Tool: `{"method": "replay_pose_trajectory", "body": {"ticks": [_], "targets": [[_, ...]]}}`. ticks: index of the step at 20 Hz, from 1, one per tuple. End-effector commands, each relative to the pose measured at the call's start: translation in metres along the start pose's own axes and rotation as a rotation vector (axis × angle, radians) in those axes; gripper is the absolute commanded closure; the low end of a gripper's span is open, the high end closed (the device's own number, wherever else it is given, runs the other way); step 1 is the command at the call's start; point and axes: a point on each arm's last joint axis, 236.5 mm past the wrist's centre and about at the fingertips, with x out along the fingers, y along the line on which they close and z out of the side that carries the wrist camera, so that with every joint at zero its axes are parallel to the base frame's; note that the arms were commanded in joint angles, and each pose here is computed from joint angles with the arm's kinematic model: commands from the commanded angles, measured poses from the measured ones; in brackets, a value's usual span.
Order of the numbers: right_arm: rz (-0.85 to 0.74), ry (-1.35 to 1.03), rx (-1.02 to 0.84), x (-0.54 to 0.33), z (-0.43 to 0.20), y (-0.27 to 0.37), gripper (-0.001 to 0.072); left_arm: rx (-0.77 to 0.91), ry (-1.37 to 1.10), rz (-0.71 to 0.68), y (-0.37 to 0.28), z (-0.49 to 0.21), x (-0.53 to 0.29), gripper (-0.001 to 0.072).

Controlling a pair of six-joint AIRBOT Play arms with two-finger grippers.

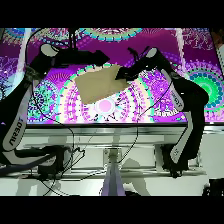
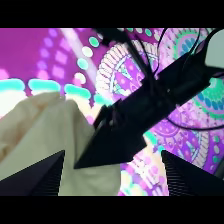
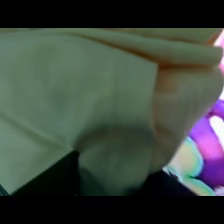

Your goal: Fold the clothes and pants, and hang the long-sleeved shirts on hangers.

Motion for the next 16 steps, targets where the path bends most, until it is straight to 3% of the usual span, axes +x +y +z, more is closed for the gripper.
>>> {"method": "replay_pose_trajectory", "body": {"ticks": [1,2,8,10,11,16], "targets": [[-0.021,-0.008,-0.078,0.019,0.003,0.017,0.0628,0.112,0.038,0.125,0.02,0.0,-0.031,0.007],[-0.05,-0.015,-0.096,0.015,0.006,0.012,0.0702,0.141,0.049,0.187,0.028,0.001,-0.047,0.0119],[-0.298,-0.21,-0.05,-0.111,0.051,-0.043,0.0702,0.333,0.027,0.638,0.065,0.029,-0.183,0.0144],[-0.386,-0.326,0.012,-0.188,0.055,-0.067,0.0702,0.38,0.011,0.79,0.068,0.036,-0.234,0.047],[-0.428,-0.378,0.044,-0.227,0.052,-0.08,0.0702,0.394,-0.003,0.832,0.066,0.038,-0.252,0.0576],[-0.615,-0.634,0.419,-0.422,-0.032,-0.154,0.0702,0.419,-0.087,0.863,0.041,0.048,-0.285,0.0596]]}}
